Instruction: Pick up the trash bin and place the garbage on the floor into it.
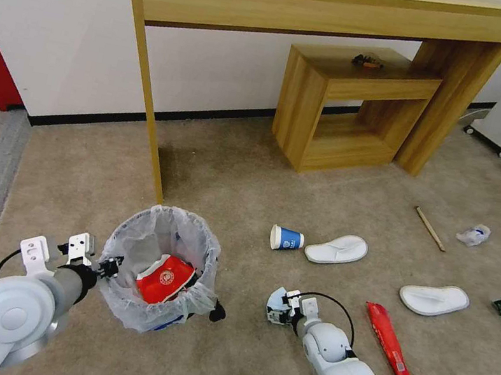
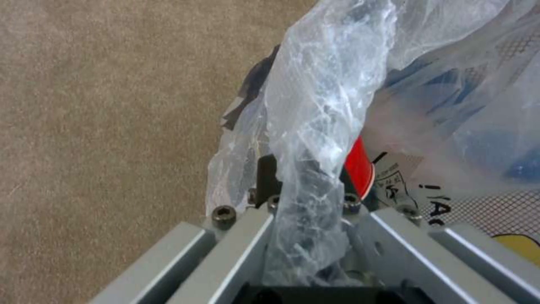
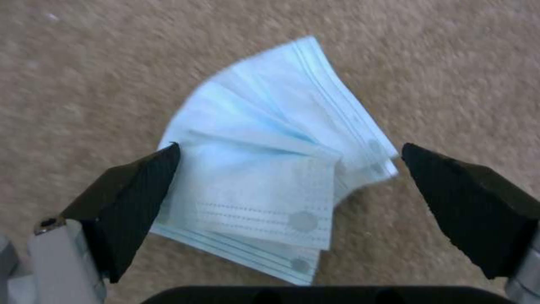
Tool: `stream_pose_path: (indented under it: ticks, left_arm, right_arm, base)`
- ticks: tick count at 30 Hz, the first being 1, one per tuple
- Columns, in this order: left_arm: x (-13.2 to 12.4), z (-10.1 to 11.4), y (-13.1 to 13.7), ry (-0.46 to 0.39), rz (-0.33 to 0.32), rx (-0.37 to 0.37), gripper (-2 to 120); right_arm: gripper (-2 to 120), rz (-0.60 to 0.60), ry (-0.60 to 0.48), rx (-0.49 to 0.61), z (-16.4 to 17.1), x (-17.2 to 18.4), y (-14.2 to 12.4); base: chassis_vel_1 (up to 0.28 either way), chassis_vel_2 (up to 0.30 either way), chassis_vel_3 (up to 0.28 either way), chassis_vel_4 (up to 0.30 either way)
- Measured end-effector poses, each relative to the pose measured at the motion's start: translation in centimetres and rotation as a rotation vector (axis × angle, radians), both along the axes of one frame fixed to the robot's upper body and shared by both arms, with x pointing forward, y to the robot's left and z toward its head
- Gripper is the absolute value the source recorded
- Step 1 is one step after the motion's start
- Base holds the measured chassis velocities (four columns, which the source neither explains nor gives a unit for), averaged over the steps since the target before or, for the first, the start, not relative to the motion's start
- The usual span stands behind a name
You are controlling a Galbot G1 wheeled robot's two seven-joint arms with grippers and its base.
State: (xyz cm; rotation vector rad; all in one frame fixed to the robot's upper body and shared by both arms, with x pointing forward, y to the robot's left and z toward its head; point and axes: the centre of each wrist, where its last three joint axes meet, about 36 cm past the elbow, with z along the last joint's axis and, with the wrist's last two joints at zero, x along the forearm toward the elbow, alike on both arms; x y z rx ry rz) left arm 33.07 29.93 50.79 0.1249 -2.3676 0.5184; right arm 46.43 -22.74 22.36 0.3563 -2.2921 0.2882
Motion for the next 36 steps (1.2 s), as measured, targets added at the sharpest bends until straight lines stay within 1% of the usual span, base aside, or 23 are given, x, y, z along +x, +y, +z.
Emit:
stream_pose_path:
  ticks: [8,12,13,14,16,20,21,23,24,27,28,29,31,32,34,35,36]
  left_arm:
    - [-0.1,0.0,0.0,-0.001,-0.004,0.001,0]
    - [-0.1,0.0,0.1,-0.003,-0.003,0.004,0]
    - [-0.1,0.0,0.1,-0.003,-0.003,0.004,0]
    - [-0.1,0.0,0.1,-0.004,-0.003,0.004,0]
    - [-0.1,0.0,0.1,-0.004,-0.003,0.003,0]
    - [-0.1,0.0,0.1,-0.004,-0.004,0.004,0]
    - [-0.1,0.0,0.1,-0.004,-0.004,0.004,0]
    - [-0.1,0.0,0.1,-0.005,-0.005,0.005,0]
    - [-0.1,0.0,0.1,-0.005,-0.005,0.005,0]
    - [-0.1,0.0,0.1,-0.005,-0.006,0.005,0]
    - [-0.1,0.0,0.1,-0.006,-0.007,0.005,0]
    - [-0.1,0.0,0.1,-0.006,-0.007,0.005,0]
    - [-0.1,0.0,0.1,-0.006,-0.007,0.007,0]
    - [-0.1,0.0,0.1,-0.006,-0.007,0.007,0]
    - [-0.1,0.1,0.1,-0.007,-0.008,0.008,0]
    - [-0.1,0.1,0.1,-0.007,-0.008,0.008,0]
    - [0.0,0.1,0.1,-0.008,-0.008,0.008,0]
  right_arm:
    - [100,0.002,0.008,-0.029,-0.8,0.1,0.3]
    - [97,0.008,0.012,-0.029,-1.0,0.2,0.5]
    - [90,0.017,0.016,-0.027,-1.1,0.2,0.4]
    - [86,0.020,0.018,-0.026,-1.1,0.2,0.4]
    - [84,0.022,0.019,-0.024,-1.1,0.2,0.4]
    - [62,0.032,0.012,-0.013,-1.2,0.2,0.3]
    - [62,0.032,0.012,-0.013,-1.2,0.2,0.3]
    - [53,0.034,0.002,-0.011,-1.2,0.2,0.2]
    - [53,0.034,0.002,-0.011,-1.2,0.2,0.2]
    - [40,0.036,-0.009,-0.010,-1.2,0.1,0.0]
    - [34,0.037,-0.012,-0.010,-1.2,0.1,-0.1]
    - [34,0.037,-0.012,-0.010,-1.2,0.1,-0.1]
    - [24,0.039,-0.024,-0.007,-1.2,0.0,-0.3]
    - [24,0.039,-0.024,-0.007,-1.2,0.0,-0.3]
    - [12,0.041,-0.042,-0.006,-1.2,-0.1,-0.6]
    - [12,0.041,-0.042,-0.006,-1.2,-0.1,-0.6]
    - [7,0.042,-0.058,-0.004,-1.1,-0.1,-0.9]
  base:
    - [0.000,0.000,0.000,0.000]
    - [0.000,0.000,0.000,0.000]
    - [0.000,0.000,0.000,0.000]
    - [0.000,0.000,0.000,0.000]
    - [0.000,0.000,0.000,0.000]
    - [0.000,0.000,0.000,0.000]
    - [0.000,0.000,0.000,0.000]
    - [0.000,0.000,0.000,0.000]
    - [0.000,0.000,0.000,0.000]
    - [0.000,0.000,0.000,0.000]
    - [0.000,0.000,0.000,0.000]
    - [0.000,0.000,0.000,0.000]
    - [0.000,0.000,0.000,0.000]
    - [0.000,0.000,0.000,0.000]
    - [0.000,0.000,0.000,0.000]
    - [0.000,0.000,0.000,0.000]
    - [0.000,0.000,0.000,0.000]
